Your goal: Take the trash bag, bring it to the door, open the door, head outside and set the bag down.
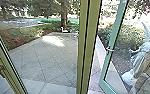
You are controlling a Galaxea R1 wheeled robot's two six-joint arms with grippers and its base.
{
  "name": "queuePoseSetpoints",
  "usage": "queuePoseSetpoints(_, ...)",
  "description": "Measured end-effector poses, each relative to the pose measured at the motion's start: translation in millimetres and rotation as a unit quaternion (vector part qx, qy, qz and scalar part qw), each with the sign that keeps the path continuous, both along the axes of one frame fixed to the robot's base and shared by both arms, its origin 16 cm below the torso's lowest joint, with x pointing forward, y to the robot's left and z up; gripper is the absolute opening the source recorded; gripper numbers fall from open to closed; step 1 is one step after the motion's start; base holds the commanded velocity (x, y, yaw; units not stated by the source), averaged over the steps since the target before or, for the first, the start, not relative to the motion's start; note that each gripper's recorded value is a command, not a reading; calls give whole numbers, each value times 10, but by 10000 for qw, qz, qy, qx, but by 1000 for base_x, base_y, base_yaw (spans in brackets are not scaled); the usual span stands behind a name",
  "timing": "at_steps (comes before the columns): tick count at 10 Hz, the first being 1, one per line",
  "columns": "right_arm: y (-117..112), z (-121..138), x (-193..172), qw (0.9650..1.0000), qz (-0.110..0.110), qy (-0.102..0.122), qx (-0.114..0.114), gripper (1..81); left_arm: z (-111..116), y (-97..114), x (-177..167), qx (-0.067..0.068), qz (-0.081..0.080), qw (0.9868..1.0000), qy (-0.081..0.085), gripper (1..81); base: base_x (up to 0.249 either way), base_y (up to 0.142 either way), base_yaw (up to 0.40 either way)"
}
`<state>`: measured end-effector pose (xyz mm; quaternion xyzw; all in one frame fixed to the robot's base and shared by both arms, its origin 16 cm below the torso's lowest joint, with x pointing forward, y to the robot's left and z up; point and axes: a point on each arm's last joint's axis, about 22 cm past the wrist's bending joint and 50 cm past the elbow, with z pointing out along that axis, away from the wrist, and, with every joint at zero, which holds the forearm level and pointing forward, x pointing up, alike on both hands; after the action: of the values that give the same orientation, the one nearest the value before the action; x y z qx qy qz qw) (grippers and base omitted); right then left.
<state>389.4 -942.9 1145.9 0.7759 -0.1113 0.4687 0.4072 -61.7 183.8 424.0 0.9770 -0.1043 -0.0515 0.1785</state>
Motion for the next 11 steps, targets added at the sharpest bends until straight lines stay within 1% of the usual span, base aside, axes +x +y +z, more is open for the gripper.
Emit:
queuePoseSetpoints(2,-39,-5,-18,9999,-31,93,-127,811,0,-1,1,-1,2,10000,-1,10,0,0,0)
queuePoseSetpoints(3,-56,8,-36,9998,-44,104,-157,811,0,3,2,2,0,10000,-3,10,0,0,0)
queuePoseSetpoints(7,-126,76,-119,9997,-153,75,-183,811,0,-1,1,-1,1,10000,-2,10,0,0,0)
queuePoseSetpoints(9,-147,88,-142,9996,-212,49,-156,811,1,-5,1,-3,1,10000,1,10,0,0,0)
queuePoseSetpoints(10,-161,101,-162,9996,-263,-25,-77,811,0,-4,1,-2,1,10000,1,10,0,0,0)
queuePoseSetpoints(11,-168,96,-182,9993,-350,-108,53,811,1,-5,1,-3,1,10000,1,10,0,0,0)
